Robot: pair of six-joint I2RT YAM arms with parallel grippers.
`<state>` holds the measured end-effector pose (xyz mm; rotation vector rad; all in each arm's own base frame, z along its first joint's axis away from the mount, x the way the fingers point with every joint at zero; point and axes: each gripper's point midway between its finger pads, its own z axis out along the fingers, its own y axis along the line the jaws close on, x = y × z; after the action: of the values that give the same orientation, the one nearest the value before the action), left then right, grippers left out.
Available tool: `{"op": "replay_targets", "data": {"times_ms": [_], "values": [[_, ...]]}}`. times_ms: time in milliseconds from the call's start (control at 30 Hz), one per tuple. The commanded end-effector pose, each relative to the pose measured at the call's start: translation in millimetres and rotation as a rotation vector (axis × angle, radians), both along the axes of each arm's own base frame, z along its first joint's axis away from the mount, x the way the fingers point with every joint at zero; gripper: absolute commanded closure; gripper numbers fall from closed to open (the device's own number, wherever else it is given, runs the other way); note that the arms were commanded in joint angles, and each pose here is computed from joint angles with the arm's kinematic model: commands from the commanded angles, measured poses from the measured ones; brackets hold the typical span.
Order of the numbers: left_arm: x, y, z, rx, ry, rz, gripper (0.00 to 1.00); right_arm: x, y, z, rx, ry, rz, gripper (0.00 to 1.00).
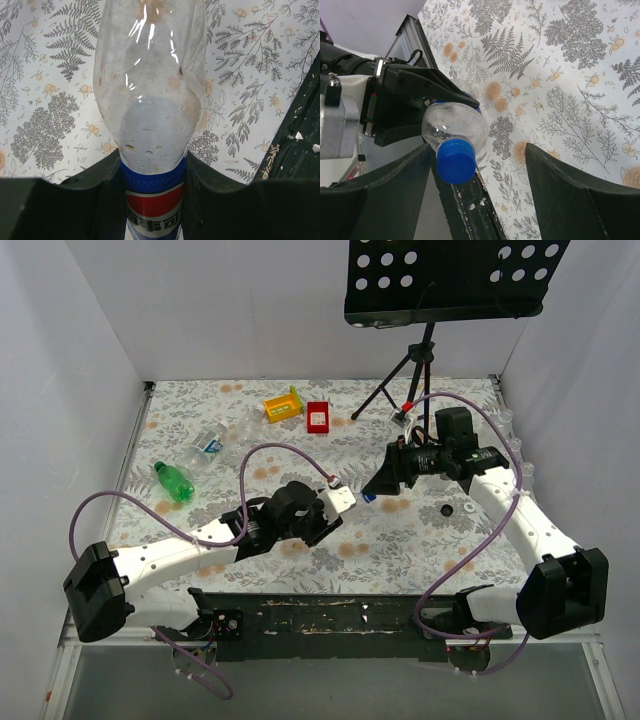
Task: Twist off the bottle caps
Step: Unscrew the bottle cap from the plastic bottle.
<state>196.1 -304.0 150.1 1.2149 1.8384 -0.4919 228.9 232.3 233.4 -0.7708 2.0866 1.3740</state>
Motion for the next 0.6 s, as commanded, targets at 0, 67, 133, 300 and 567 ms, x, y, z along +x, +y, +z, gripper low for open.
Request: {"op": "replay_targets", "data": {"times_ms": [0,67,133,300,567], "values": [[6.4,-8.6,18.1,-0.04,-0.05,0.007,0.95,10.7,1.4,-1.5,-0.031,-0.03,-0.035,0.18],[6.9,-7.8,16.1,-0.032,-0.051,0.011,0.95,8.9,1.3,-2.5,-0.031,-0.024,-0.029,0.21],[8.2,-7.1,15.1,-0.026,-0.055,0.016,0.95,8.1,1.1,-1.7,-0.029,-0.029,-0.027,0.26],[11.4,-4.2,9.8,0.0,-0.055,0.036,0.95,4.0,2.0,-1.8,-0.031,-0.028,-0.009,0.37],[13.3,-2.5,11.3,0.002,-0.059,0.051,0.94,-0.1,7.6,0.6,-0.021,-0.016,0.037,0.56]]}}
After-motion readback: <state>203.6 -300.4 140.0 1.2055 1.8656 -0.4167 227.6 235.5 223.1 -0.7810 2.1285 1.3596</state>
